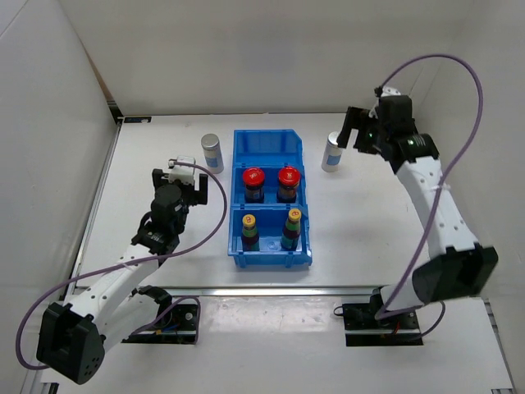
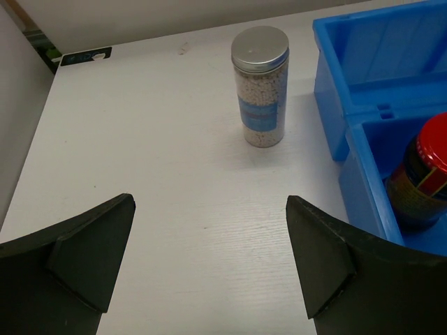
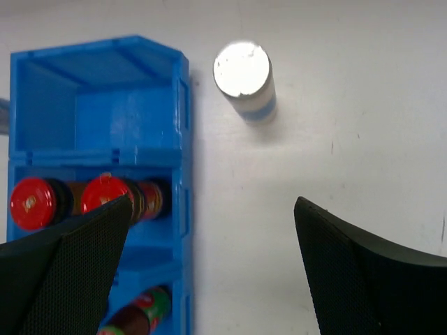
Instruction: Organize the condiment bottles
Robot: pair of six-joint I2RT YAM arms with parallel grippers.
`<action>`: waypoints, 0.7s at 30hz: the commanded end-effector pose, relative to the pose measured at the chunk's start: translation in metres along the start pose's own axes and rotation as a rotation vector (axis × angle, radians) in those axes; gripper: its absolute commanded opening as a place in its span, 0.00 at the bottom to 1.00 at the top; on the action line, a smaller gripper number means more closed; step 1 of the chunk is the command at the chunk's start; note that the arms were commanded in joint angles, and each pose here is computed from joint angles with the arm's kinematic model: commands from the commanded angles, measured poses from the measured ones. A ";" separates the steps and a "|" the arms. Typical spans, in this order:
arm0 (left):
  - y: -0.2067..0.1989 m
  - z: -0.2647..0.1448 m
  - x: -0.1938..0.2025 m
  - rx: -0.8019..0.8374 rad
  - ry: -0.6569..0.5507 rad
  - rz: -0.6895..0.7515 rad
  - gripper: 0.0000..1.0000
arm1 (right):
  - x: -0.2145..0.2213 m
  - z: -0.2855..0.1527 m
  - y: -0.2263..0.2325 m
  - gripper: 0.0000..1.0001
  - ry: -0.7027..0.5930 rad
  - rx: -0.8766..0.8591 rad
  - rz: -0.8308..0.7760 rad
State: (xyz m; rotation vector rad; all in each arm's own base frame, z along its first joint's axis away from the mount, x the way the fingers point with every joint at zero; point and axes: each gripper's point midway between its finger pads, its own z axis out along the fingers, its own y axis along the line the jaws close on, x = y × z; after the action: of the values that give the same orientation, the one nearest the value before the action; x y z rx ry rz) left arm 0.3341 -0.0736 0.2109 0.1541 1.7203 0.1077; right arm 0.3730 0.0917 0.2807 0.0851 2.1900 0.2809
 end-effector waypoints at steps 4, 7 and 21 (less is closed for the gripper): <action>0.009 -0.002 -0.034 -0.045 -0.095 -0.045 1.00 | -0.045 0.052 0.009 1.00 -0.024 0.002 -0.031; 0.008 0.002 -0.034 -0.044 -0.087 -0.041 1.00 | -0.051 0.083 0.006 1.00 -0.006 0.015 -0.035; 0.009 0.000 -0.039 -0.053 -0.095 -0.087 1.00 | -0.011 0.203 -0.020 1.00 0.172 0.113 -0.119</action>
State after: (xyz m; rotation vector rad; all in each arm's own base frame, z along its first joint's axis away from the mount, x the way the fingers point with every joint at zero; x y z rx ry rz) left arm 0.3385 -0.0705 0.2271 0.0862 1.6752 0.1029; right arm 0.5344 0.1132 0.1578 0.0027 2.3993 0.1537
